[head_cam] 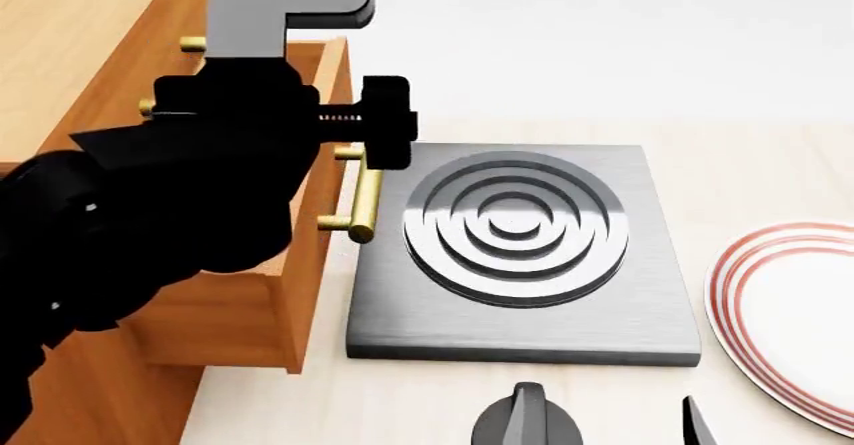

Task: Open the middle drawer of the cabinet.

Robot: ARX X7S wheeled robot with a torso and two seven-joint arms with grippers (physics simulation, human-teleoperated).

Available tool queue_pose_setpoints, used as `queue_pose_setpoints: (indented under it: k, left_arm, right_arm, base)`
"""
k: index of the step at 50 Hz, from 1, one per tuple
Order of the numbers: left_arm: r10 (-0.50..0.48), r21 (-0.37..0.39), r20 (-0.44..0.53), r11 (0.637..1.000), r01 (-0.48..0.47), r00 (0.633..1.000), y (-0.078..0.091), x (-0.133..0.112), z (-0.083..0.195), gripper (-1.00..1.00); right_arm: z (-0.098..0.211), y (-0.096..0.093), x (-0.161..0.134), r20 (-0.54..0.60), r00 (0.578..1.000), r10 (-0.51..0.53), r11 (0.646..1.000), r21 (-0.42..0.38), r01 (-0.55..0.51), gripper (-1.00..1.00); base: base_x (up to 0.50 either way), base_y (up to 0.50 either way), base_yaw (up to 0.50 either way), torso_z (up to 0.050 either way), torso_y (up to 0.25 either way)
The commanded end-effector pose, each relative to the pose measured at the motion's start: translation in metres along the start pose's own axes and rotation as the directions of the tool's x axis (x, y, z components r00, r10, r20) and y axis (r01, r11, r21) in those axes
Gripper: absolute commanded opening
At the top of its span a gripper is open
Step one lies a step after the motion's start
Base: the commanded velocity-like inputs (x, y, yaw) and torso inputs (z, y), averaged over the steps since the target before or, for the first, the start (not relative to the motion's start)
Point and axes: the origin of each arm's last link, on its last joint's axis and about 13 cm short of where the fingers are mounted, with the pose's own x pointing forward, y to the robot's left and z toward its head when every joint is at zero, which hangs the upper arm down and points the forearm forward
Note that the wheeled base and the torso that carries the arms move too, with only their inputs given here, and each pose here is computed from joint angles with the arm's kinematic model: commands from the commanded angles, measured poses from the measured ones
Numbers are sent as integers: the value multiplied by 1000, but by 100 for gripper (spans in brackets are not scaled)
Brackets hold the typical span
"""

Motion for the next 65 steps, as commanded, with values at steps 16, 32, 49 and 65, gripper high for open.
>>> queue_pose_setpoints:
  k: [16, 32, 49, 65]
  left_arm:
    - [32, 53, -115, 998, -26, 993, 3, 16, -11, 100]
    - [54, 49, -142, 998, -47, 988, 4, 19, -19, 100]
    - [10, 58, -195, 998, 2, 981, 1, 19, -31, 100]
    - [9, 53, -204, 999, 2, 979, 2, 22, -36, 100]
  right_arm:
    - [-1, 0, 0, -2, 1000, 1, 1000, 0, -1, 100]
    - [-2, 0, 0, -3, 1000, 3, 1000, 0, -3, 100]
    - [-1, 0, 0, -4, 1000, 2, 1000, 0, -2, 100]
    - [-1, 1, 0, -4, 1000, 2, 1000, -1, -2, 100]
  base:
    - [0, 0, 0, 0, 0]
    - [0, 0, 0, 0, 0]
    - [0, 0, 0, 0, 0]
    - [0, 0, 0, 0, 0]
